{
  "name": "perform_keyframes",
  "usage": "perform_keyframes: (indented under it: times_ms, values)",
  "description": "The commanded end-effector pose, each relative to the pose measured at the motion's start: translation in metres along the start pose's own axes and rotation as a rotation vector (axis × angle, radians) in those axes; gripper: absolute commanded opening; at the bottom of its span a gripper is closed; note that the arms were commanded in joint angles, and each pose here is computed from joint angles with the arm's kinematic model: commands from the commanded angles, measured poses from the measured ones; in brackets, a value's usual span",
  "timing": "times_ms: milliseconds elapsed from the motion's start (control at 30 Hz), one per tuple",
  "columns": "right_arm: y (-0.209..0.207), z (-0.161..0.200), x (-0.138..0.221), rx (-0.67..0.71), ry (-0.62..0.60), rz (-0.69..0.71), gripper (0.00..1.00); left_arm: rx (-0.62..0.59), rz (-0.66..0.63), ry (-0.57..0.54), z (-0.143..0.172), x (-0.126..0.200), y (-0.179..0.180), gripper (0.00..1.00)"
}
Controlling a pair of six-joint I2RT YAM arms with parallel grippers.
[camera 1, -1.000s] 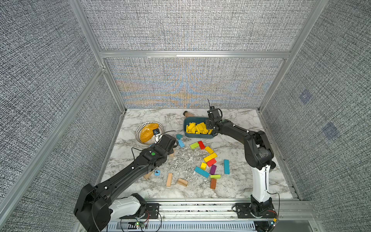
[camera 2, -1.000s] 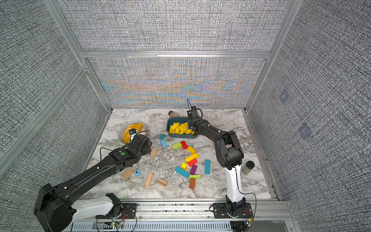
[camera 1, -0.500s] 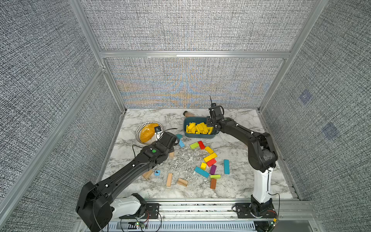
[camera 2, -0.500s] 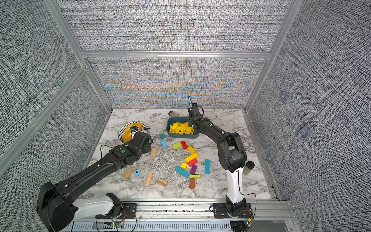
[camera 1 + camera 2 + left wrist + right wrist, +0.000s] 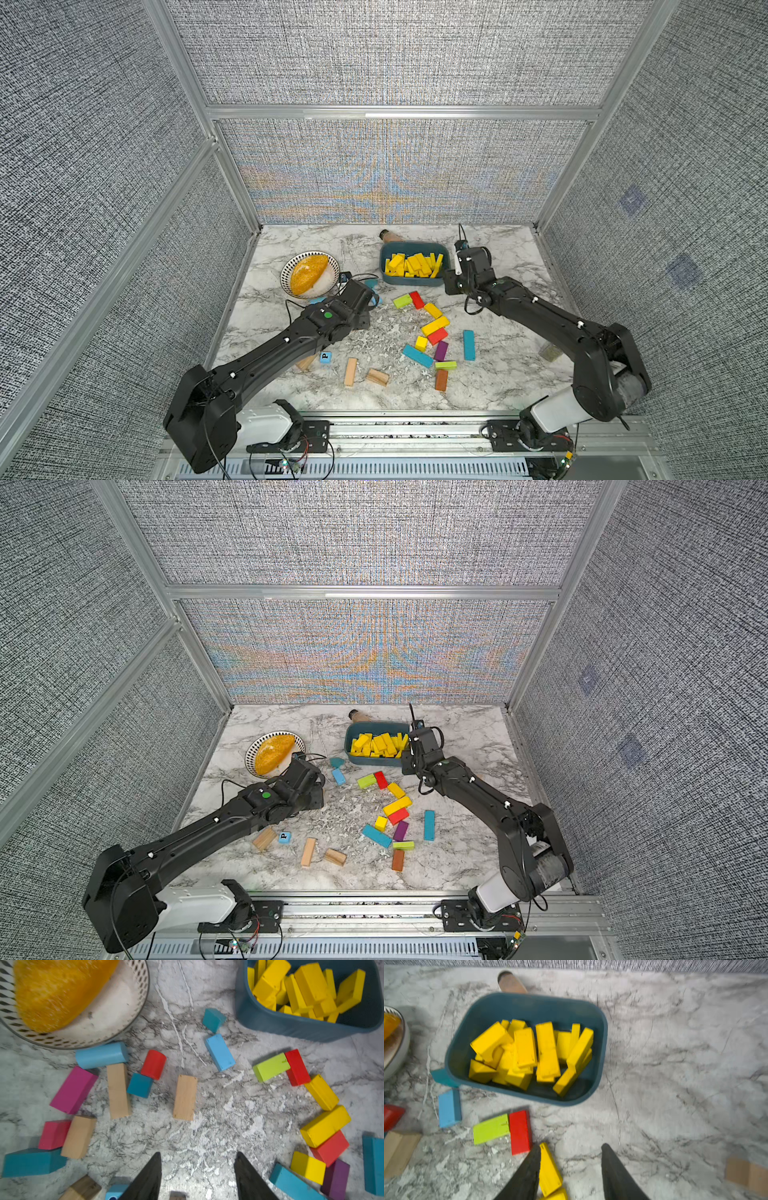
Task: Pick out the yellow building blocks
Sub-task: Pick up the building block from the center of the board.
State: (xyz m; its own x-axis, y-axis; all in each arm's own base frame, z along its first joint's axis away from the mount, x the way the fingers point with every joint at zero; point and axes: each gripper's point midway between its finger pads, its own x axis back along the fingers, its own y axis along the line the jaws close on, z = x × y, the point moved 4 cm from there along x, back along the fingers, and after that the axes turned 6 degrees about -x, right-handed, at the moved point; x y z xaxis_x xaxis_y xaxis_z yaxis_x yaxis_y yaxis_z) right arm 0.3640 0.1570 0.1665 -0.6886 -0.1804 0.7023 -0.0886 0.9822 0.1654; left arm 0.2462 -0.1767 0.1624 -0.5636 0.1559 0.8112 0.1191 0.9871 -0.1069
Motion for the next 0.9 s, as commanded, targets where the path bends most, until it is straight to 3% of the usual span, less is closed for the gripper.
perform_keyframes:
  times_ms: [0, 200, 367, 867]
  values:
    - [0.014, 0.024, -0.005, 0.031, 0.113, -0.101, 0.49, -0.005, 0.069, 0.022, 0.002, -0.001, -0.011, 0.58]
    - [0.033, 0.049, -0.017, 0.235, 0.243, -0.153, 0.51, 0.042, 0.034, -0.024, -0.008, -0.003, -0.01, 0.58]
    - [0.038, 0.067, -0.034, 0.452, 0.315, -0.081, 0.51, 0.054, 0.017, -0.058, -0.017, 0.0, -0.009, 0.58]
    - [0.032, 0.092, -0.065, 0.498, 0.412, -0.062, 0.47, 0.095, -0.02, -0.08, -0.016, -0.002, -0.002, 0.58]
